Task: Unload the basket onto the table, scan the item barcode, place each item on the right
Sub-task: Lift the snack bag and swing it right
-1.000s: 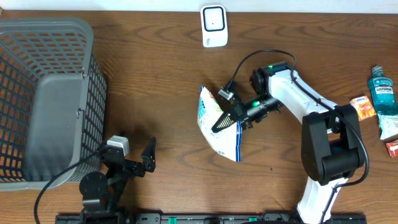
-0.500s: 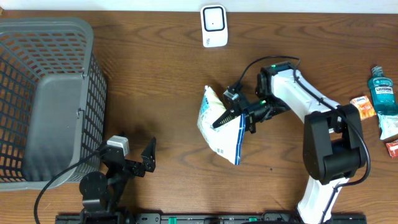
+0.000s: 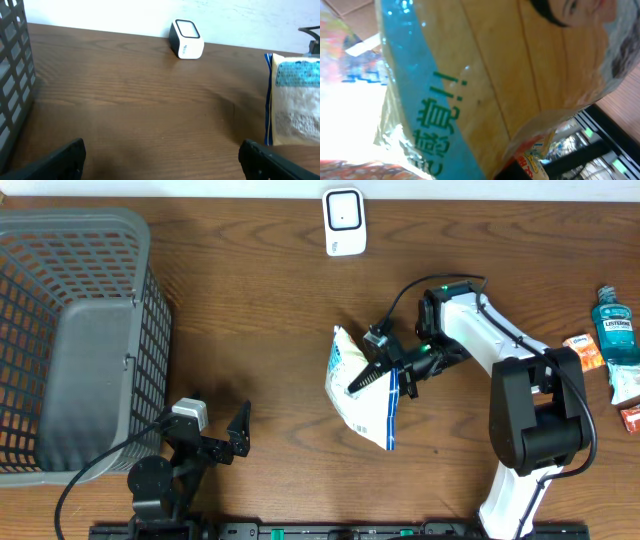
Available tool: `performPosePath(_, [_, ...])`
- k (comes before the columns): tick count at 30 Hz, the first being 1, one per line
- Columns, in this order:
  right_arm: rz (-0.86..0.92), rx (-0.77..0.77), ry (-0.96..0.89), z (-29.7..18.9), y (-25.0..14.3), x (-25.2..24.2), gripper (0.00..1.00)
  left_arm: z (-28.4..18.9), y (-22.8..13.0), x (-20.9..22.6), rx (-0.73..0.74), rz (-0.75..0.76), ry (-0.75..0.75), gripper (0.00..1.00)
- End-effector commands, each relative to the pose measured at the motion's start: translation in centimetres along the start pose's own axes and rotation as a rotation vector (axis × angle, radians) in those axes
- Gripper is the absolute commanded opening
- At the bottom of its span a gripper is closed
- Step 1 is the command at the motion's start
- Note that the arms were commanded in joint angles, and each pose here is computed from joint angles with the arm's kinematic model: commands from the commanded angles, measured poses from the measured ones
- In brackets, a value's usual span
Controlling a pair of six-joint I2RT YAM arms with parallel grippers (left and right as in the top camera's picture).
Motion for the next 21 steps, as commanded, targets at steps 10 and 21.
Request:
performPosePath(10, [0.074,0.019,-0.169,-0.4,-2.0,-1.4,0.01,0.2,-1.1,0.2,0.027,-0.017,0.007,0.98])
performPosePath(21, [-0.342,-0.080,-0.367,-1.9,-7.8,1.3,0.01,0.2,-1.1,0.2,0.028,-0.017,0.007,0.98])
Point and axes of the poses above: each gripper's point midway between its finger pads, its own z axis out along the fingers, its own x axis along the line the jaws close on, y = z × x, the point moved 1 cm from there along -z, back along the fingers, and after that the axes turned 7 degrees about z, right-handed, at the moved point
